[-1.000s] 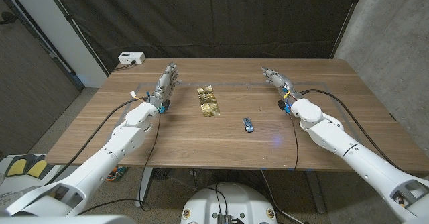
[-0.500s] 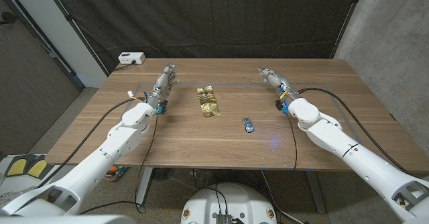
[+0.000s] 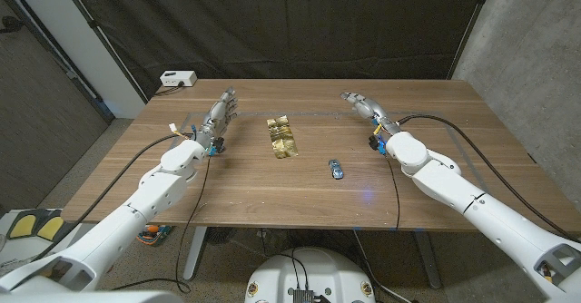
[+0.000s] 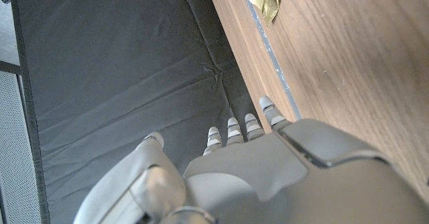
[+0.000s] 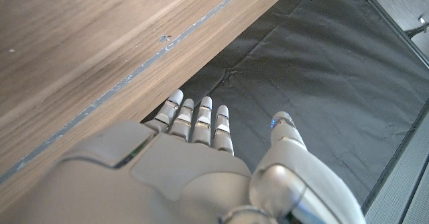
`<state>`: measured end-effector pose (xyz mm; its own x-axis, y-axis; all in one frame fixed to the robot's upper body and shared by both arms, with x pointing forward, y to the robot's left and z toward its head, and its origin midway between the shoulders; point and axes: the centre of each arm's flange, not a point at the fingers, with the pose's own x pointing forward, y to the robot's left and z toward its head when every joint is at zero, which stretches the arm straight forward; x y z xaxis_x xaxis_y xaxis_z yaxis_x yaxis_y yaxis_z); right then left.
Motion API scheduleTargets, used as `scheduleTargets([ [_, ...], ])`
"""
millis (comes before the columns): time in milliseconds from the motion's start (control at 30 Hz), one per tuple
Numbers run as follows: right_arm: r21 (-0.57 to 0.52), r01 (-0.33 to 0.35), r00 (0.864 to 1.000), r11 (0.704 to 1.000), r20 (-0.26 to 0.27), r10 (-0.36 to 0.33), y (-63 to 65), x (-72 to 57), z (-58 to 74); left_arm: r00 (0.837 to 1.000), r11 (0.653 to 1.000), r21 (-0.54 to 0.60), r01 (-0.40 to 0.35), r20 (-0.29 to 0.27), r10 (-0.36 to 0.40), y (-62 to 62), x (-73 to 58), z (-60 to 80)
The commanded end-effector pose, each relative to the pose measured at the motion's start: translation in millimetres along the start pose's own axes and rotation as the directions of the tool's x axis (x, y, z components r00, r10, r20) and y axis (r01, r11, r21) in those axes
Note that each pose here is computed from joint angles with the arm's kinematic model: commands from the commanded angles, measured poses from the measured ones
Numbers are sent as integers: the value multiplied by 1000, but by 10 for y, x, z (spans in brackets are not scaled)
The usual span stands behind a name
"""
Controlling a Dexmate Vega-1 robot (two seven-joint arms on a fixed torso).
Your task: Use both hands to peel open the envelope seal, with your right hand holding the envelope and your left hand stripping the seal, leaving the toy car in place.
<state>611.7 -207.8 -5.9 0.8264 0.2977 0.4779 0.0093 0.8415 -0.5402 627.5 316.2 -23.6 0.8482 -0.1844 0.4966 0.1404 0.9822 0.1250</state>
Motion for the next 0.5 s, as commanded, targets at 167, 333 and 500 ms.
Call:
scheduleTargets([
  [167,-133,-58,998,989,23,61,124,85,236,998,999,30,-40,-40,42,79,-201,7],
  [333,-153,-78,996,985,33,84,170,132,275,996,996,62,-56,-59,60,137,-275,50],
  [500,-172,-94,994,981,43,102,220,185,306,995,991,128,-46,-83,57,184,-324,112],
])
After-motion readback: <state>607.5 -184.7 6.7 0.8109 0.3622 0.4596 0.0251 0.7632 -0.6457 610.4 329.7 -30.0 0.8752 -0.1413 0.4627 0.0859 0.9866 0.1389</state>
